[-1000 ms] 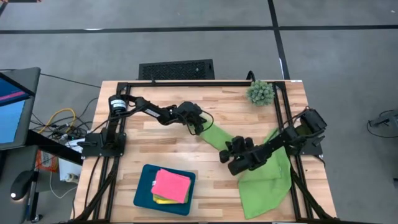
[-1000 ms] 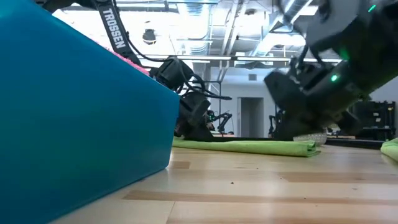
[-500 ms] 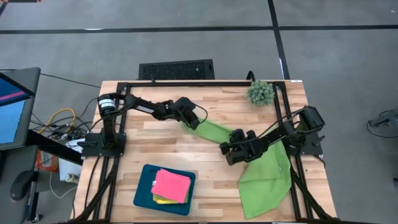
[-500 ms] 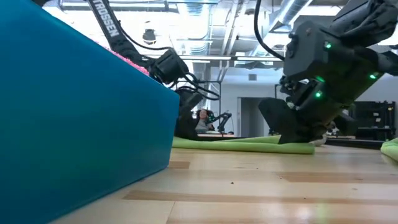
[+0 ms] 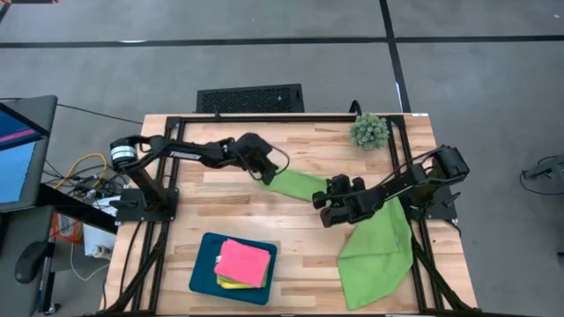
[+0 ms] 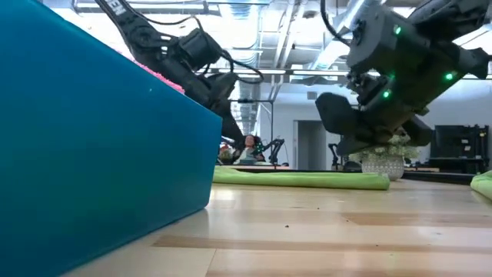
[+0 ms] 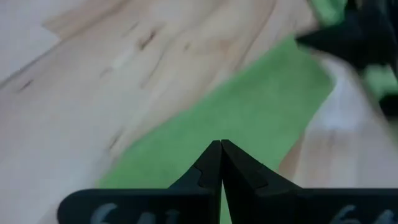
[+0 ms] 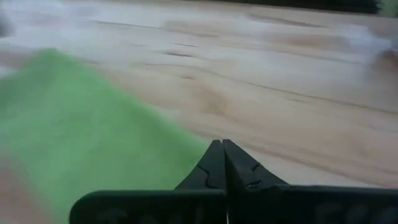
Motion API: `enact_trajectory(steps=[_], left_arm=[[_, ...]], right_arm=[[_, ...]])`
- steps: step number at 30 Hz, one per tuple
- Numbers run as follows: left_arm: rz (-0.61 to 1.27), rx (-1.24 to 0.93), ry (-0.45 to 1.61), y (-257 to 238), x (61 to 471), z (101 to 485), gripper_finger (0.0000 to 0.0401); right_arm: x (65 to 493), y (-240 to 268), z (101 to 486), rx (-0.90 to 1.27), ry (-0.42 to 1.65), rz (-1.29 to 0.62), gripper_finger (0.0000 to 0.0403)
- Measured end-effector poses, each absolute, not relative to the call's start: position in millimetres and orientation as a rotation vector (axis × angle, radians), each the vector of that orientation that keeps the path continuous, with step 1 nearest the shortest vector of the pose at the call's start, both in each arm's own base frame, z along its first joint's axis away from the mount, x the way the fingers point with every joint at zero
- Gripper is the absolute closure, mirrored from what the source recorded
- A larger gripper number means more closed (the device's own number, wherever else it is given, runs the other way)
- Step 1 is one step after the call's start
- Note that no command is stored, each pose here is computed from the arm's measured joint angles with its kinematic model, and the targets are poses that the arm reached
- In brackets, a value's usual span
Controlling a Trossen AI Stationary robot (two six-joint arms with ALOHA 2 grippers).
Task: Fold microfiber towels
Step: Fold the top green microfiber towel on the table
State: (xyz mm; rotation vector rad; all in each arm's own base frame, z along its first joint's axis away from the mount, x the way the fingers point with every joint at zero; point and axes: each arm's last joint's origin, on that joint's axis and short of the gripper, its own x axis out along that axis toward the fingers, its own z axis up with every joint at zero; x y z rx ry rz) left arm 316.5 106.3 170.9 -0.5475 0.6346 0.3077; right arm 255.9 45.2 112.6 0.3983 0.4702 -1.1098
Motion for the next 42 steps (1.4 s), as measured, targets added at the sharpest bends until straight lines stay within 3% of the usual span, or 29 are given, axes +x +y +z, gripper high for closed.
enact_trajectory(steps=[8,14,19,28,36,42], left_arm=[[0.284,-0.434,0.644,73,290,131,0.0401],[0.458,-0.347,0.702,67,262,104,0.0401],[0.46,-0.346,0.697,68,250,96,0.0401],[0.228,-0.651,0.56,53,264,119,0.0401],[0.274,-0.457,0.421,66,285,169,0.0401],[0.429,-0.325,0.486,82,286,147,0.0401]], right_arm=[[256,32,83,0.424,0.533,-1.213,0.0397],[257,32,74,0.453,0.532,-1.232,0.0397],[257,32,76,0.462,0.534,-1.229,0.0397],[267,34,125,0.393,0.437,-1.14,0.0397],[259,62,121,0.424,0.437,-1.077,0.0397],[245,83,93,0.493,0.494,-1.113,0.0397]])
